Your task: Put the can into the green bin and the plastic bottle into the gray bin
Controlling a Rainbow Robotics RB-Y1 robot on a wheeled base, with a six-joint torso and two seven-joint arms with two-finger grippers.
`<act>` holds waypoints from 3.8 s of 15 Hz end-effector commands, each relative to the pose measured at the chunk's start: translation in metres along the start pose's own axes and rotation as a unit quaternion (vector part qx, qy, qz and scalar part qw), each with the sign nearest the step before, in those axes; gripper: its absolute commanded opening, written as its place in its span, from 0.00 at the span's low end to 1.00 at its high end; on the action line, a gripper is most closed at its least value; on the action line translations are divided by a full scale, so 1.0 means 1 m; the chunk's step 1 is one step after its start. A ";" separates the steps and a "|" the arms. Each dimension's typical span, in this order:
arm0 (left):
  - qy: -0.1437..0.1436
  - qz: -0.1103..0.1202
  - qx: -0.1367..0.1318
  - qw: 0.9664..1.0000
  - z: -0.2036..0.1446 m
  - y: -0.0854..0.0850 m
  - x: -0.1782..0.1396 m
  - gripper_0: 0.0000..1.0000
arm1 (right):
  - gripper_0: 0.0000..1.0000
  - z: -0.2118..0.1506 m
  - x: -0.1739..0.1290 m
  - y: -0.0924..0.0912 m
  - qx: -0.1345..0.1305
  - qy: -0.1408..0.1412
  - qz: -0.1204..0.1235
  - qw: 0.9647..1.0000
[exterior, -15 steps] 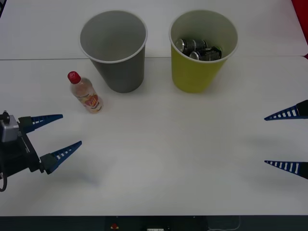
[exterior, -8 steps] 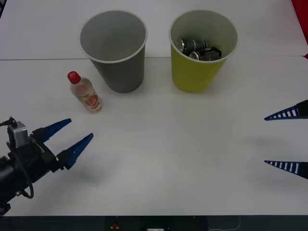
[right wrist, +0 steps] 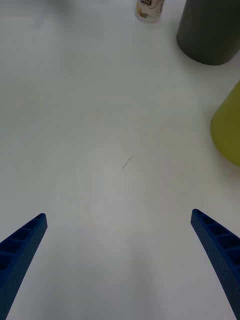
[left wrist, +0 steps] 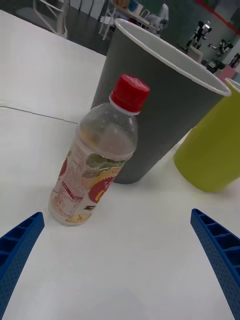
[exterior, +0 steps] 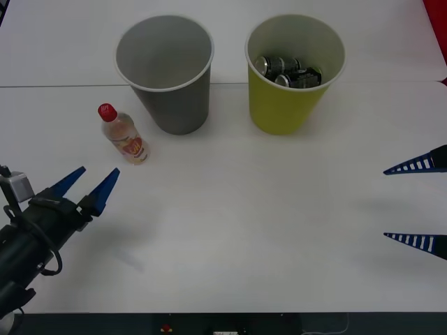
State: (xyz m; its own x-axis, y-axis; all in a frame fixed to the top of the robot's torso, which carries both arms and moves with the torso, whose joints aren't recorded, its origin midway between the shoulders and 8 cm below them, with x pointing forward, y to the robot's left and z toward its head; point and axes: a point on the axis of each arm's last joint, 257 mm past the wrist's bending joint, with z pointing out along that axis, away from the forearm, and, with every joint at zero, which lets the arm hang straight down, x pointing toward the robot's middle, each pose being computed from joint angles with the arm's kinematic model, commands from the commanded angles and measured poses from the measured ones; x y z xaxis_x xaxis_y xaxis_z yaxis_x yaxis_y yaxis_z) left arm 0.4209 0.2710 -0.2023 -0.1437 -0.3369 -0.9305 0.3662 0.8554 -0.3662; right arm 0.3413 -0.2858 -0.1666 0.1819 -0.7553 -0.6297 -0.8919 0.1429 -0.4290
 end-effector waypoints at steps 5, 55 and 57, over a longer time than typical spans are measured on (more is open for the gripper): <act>0.009 0.011 -0.041 0.999 0.019 0.009 0.014 1.00 | 1.00 0.000 0.000 0.000 0.000 0.000 0.000 1.000; 0.057 0.120 0.094 0.987 0.068 -0.001 0.007 0.00 | 1.00 0.000 0.000 0.000 0.000 0.000 0.000 1.000; 0.077 0.110 0.118 0.984 0.055 -0.007 -0.005 0.00 | 1.00 0.000 0.000 0.000 0.000 0.000 0.000 1.000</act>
State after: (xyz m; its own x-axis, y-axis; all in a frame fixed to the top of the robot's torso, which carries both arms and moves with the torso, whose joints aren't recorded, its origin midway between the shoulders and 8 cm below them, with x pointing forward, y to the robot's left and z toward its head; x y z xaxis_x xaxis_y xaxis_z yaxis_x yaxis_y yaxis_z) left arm 0.4744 0.2441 -0.2007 -0.1524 -0.0792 -0.9851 0.5902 0.7922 -0.1550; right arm 0.3413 -0.2858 -0.1666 0.1819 -0.7553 -0.6297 -0.8919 0.1429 -0.4290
